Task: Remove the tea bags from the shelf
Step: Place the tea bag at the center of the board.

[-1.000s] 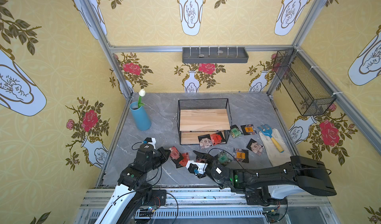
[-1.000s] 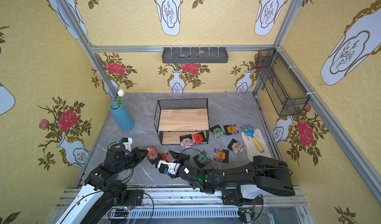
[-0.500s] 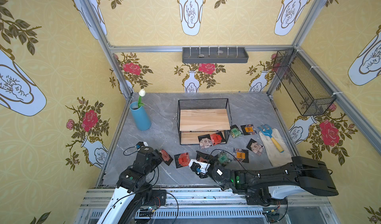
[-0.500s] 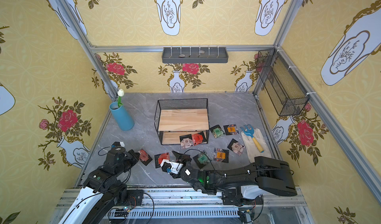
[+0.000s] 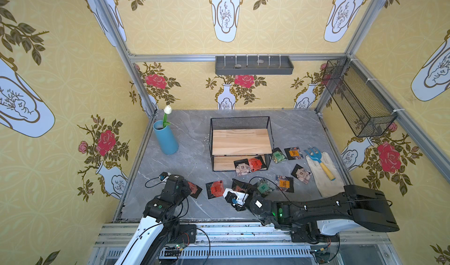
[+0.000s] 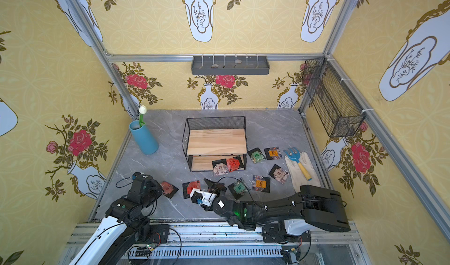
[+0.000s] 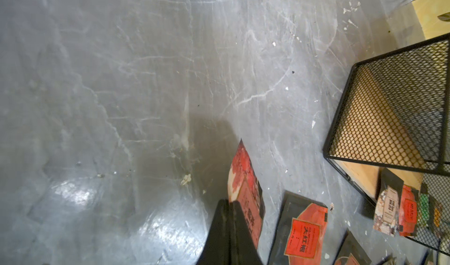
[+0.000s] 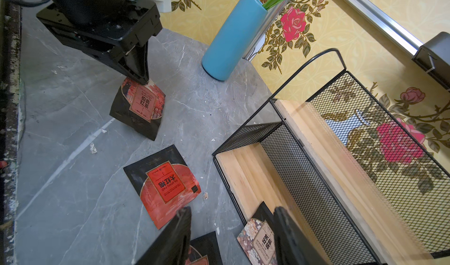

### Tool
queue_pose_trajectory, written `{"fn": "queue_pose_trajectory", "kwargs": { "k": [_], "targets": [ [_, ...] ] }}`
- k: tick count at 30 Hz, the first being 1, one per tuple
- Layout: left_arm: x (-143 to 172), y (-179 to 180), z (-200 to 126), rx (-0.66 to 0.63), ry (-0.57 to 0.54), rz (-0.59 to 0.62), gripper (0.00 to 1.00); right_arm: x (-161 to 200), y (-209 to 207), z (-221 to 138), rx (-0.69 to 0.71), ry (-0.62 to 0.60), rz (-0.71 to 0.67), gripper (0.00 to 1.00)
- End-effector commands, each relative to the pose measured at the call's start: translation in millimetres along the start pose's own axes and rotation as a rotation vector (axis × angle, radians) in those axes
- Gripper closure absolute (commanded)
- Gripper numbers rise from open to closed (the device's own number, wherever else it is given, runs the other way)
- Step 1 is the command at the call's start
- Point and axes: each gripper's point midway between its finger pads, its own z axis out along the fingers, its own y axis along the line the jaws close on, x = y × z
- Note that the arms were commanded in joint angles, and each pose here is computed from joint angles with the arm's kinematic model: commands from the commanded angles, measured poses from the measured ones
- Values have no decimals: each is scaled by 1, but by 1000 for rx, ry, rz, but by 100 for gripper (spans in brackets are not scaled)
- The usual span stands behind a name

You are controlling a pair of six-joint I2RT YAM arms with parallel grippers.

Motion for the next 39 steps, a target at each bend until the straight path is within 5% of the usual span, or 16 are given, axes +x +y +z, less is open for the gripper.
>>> {"fn": "queue_pose_trajectory", "kwargs": {
  "k": [1,6,16,24,31,39],
  "targets": [
    [-2,2,4,-3,-16,3,92,-7,-4,0,20,-16,34,42],
    [2,8,9,-23,-5,5,87,-6,-4,0,21,-15,33,42],
    [0,13,9,-52,-13,5,55,-5,-4,1,20,-3,35,42],
    [-5,9,3,-40,-29,9,47,-5,-3,2,19,3,42,42],
    [-5,-5,-3,20,-12,29,31,8,-10,5,31,59,77,37],
    [3,-48,-11,208,80,94,27,36,-30,12,37,167,197,31]
  ]
}}
